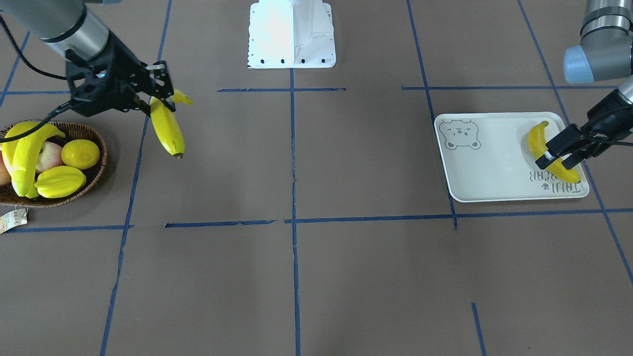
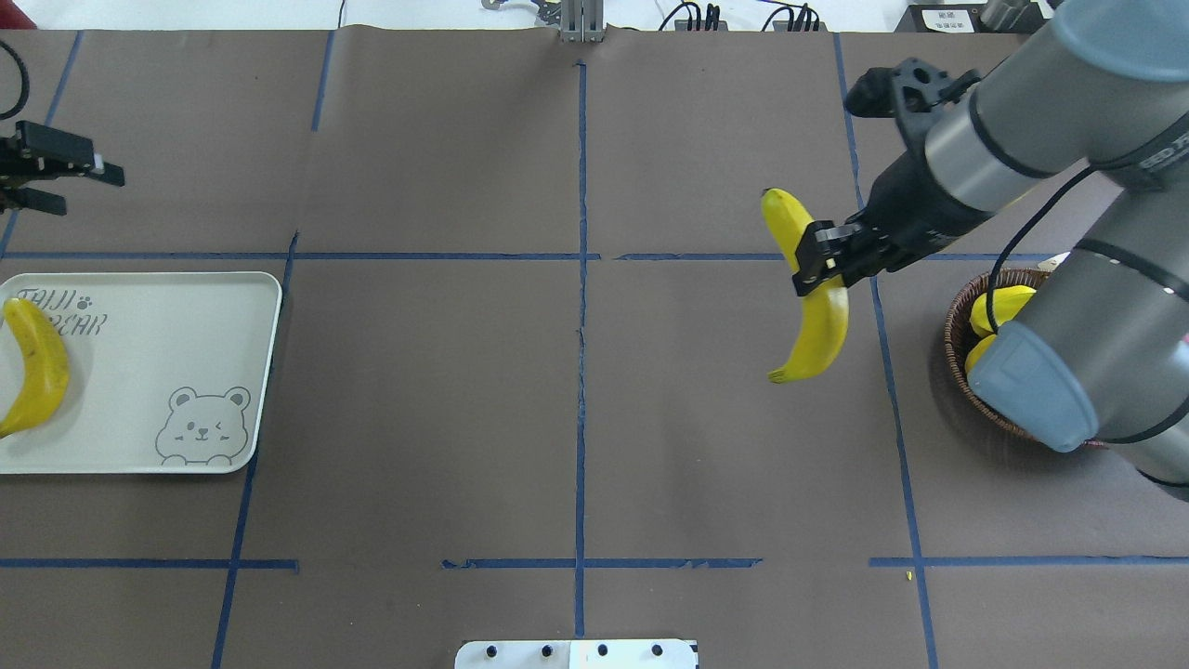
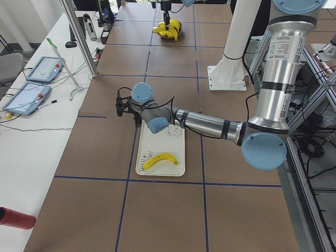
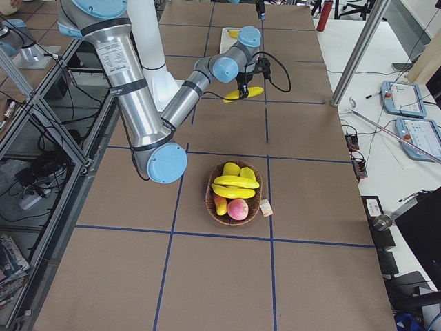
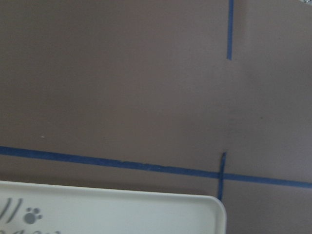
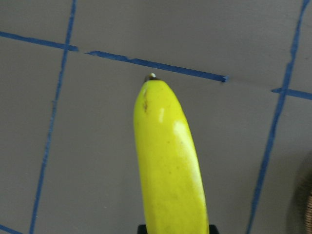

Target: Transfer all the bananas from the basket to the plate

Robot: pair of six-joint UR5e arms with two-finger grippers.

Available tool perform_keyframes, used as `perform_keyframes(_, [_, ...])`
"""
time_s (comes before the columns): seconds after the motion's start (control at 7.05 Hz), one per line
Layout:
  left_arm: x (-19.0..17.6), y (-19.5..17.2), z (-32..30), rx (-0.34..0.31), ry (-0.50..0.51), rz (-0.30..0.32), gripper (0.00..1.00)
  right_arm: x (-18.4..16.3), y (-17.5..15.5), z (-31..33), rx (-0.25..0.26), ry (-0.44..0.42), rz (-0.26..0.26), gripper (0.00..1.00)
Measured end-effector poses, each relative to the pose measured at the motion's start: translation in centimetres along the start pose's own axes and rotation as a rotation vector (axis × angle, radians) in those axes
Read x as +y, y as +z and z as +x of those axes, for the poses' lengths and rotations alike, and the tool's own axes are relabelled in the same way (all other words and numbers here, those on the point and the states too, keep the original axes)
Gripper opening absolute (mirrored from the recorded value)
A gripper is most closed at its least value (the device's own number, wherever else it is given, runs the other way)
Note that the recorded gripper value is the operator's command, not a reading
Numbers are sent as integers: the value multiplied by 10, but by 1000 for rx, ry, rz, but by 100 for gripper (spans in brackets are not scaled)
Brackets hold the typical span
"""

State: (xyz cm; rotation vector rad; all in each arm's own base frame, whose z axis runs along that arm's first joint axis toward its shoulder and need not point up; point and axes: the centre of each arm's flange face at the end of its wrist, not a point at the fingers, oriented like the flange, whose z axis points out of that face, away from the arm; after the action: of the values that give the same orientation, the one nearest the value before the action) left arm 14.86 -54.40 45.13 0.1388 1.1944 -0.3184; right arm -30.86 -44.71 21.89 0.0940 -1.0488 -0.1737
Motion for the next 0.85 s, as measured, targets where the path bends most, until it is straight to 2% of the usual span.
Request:
perform_keyframes(0.14, [3,10,50,49,-54,-19,100,7,12,-31,-36,29,33,1])
perform_keyframes(0.43, [45,40,147,144,-148,-92,100,15,21,-77,-80,68,88,1])
perform_keyframes(0.85, [110,69,259,337,-283,-111,99,28,33,-123,-100,94,136,1])
